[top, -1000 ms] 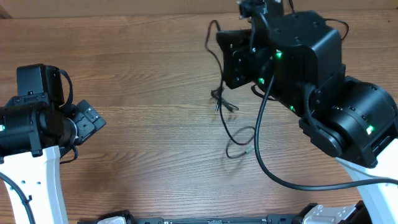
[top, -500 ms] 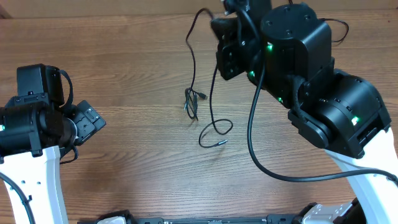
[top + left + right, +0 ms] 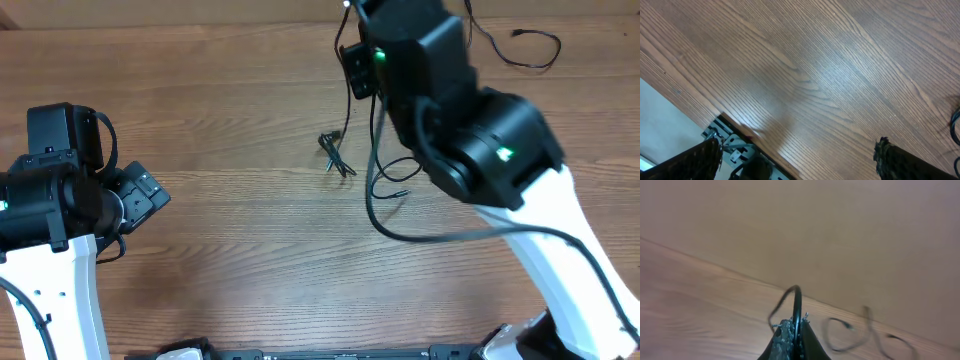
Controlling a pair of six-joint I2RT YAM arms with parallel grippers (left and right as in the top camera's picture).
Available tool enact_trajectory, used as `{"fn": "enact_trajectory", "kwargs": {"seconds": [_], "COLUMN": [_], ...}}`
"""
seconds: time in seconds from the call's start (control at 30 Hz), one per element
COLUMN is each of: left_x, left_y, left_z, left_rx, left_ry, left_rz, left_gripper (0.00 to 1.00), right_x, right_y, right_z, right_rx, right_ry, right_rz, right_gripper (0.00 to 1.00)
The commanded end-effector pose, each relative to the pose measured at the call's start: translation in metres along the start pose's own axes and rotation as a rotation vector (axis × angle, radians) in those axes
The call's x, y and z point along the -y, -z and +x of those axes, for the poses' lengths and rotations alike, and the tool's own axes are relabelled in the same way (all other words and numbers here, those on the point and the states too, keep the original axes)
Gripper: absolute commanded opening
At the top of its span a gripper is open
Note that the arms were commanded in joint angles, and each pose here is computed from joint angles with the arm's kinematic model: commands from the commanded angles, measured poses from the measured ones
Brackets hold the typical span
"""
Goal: Untangle cables
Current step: 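Pull the grasped cable up and right, separating it from the small coil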
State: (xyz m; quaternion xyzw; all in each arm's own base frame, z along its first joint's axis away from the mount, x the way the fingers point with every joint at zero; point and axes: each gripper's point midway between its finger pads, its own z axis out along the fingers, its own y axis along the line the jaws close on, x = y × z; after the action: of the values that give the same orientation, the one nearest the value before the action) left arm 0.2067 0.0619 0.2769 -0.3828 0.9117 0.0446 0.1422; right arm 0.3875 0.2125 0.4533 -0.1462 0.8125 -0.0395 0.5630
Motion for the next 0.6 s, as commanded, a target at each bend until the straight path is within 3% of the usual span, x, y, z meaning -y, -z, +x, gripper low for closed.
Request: {"fn": "enact_trajectory", "kwargs": {"seconds": [0.0,0.3,0.57], "left_x": [0.001,0.001,0.001], "left_y": [0.001,0.001,0.001], "left_z": [-0.001,-0.001,-0.001], "left_rx": [-0.004,-0.004,-0.004], "left_ry": [-0.001,0.000,0.000], "left_rz": [0.010,0.010,0.010], "left_gripper": [1.00,1.00,0.99], "right_x": [0.036,0.039,0.100], "right_y": [0.003,0.003,-0.006], "right_z": [-0.006,-0.011,-0.002], "right_rx": [0.015,0.035,0.016], "right_ry": [0.003,-0.035,-0.166], "right_rz": [0.208,0.191,0.326], "right_gripper": [0.04,0.04,0.04]}}
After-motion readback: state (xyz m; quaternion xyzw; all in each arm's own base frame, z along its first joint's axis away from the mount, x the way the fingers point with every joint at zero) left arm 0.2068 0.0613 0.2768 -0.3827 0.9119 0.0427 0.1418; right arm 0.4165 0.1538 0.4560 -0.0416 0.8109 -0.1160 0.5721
